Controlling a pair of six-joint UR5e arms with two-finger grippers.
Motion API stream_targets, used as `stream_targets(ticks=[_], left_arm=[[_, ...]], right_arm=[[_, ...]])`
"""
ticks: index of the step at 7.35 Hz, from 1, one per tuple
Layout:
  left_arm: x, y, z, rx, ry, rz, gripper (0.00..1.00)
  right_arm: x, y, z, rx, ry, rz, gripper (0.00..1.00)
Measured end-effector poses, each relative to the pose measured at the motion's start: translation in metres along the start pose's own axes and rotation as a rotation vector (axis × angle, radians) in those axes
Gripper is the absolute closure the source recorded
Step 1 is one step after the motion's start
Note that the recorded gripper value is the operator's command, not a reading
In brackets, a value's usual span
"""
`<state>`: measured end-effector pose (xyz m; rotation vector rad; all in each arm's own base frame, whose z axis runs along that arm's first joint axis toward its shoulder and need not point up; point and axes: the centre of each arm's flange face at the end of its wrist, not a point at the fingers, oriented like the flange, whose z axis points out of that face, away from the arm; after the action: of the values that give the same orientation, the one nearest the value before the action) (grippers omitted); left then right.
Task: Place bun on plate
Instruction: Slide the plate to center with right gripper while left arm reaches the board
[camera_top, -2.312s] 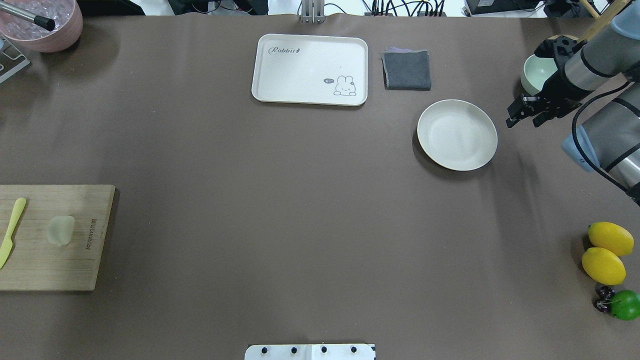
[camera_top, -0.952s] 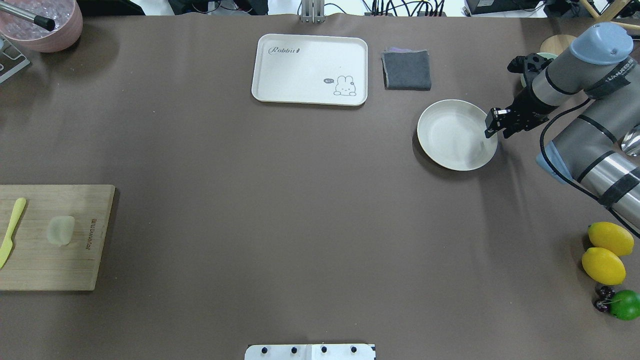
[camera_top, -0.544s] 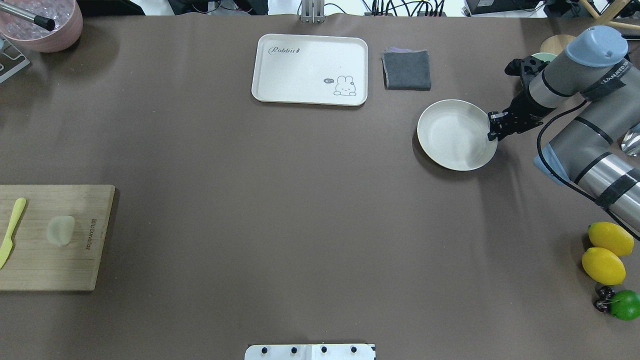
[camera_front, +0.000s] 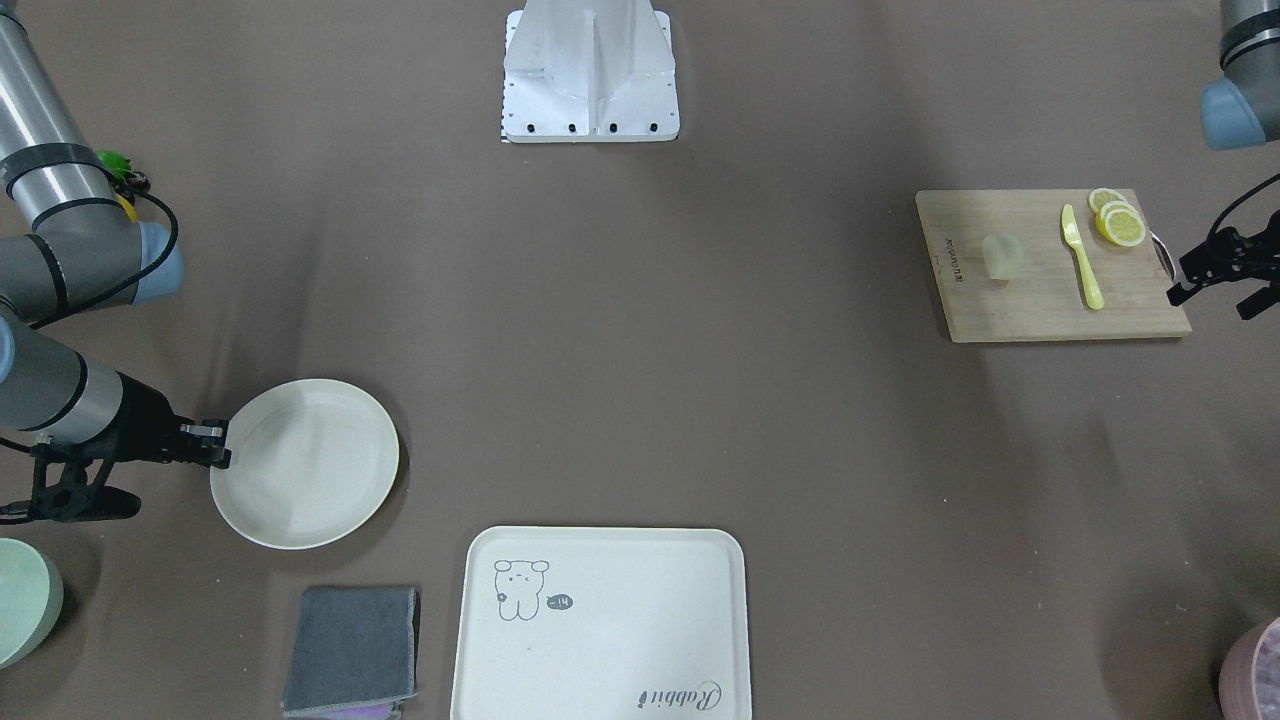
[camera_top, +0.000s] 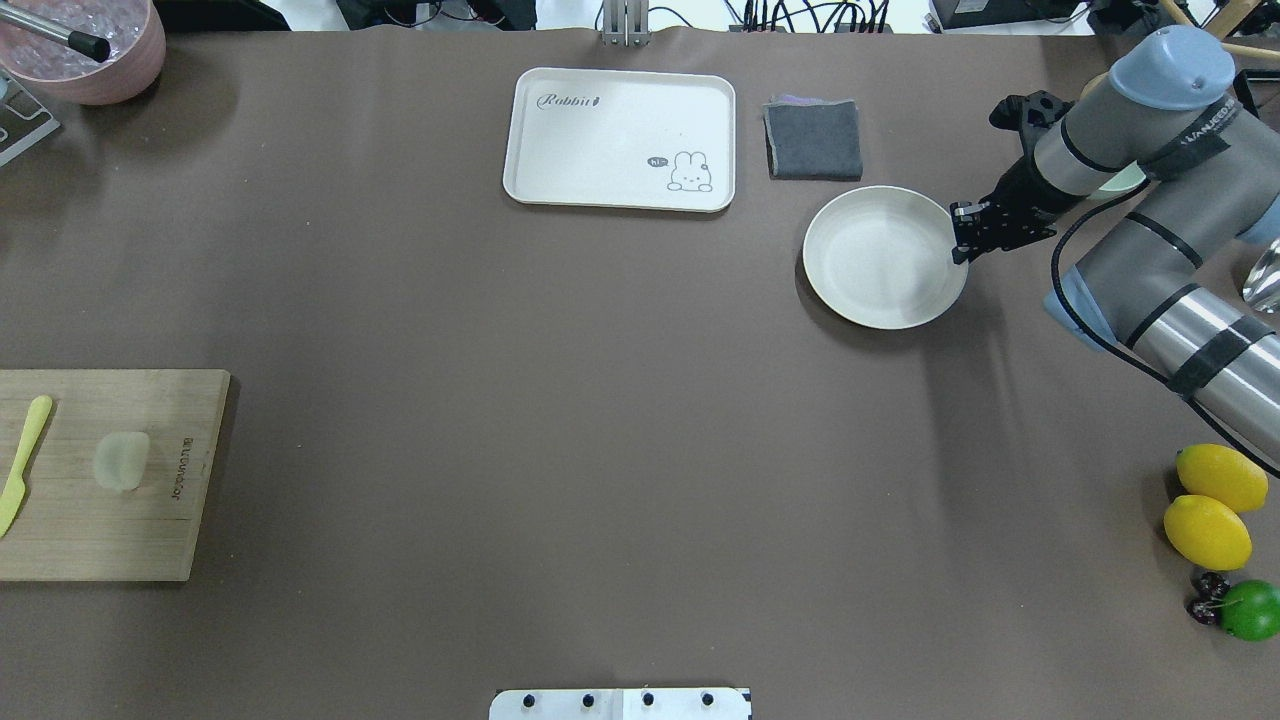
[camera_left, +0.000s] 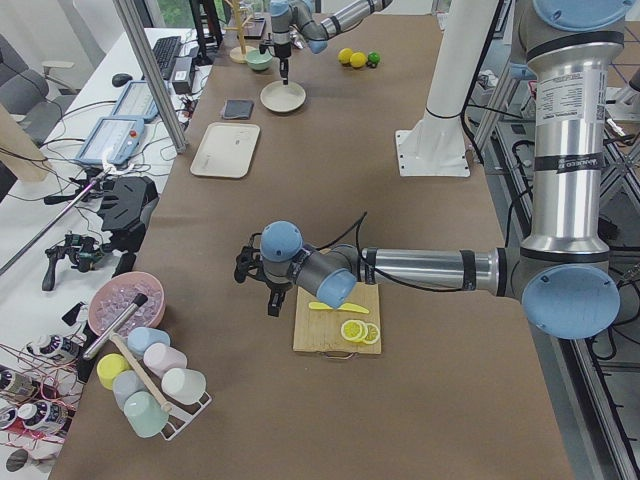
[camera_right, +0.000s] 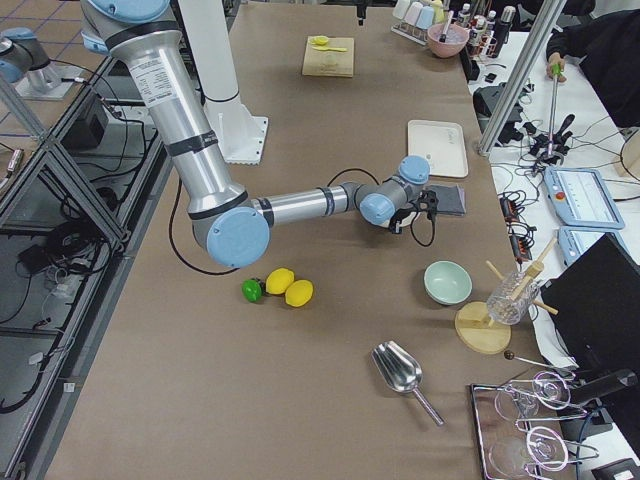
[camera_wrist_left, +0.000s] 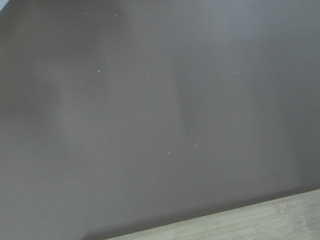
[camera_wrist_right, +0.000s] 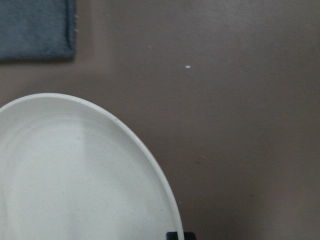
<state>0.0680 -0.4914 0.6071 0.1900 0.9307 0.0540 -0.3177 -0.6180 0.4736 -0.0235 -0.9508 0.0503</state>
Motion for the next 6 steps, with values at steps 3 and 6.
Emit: stream_targets(ticks=[3,6], left_arm=[[0.024,-0.011,0.004,-0.001,0.012,-0.096,0.02],[0.081,0.021,0.021,-0.01,-0.024,-0.173,0.02]], right_arm=[[-0.117,0.033,-0.019,-0.023,-0.122,0.109,1.0],[-0.241,0.118,0.01,-0.032,-0.174,0.149,1.0]])
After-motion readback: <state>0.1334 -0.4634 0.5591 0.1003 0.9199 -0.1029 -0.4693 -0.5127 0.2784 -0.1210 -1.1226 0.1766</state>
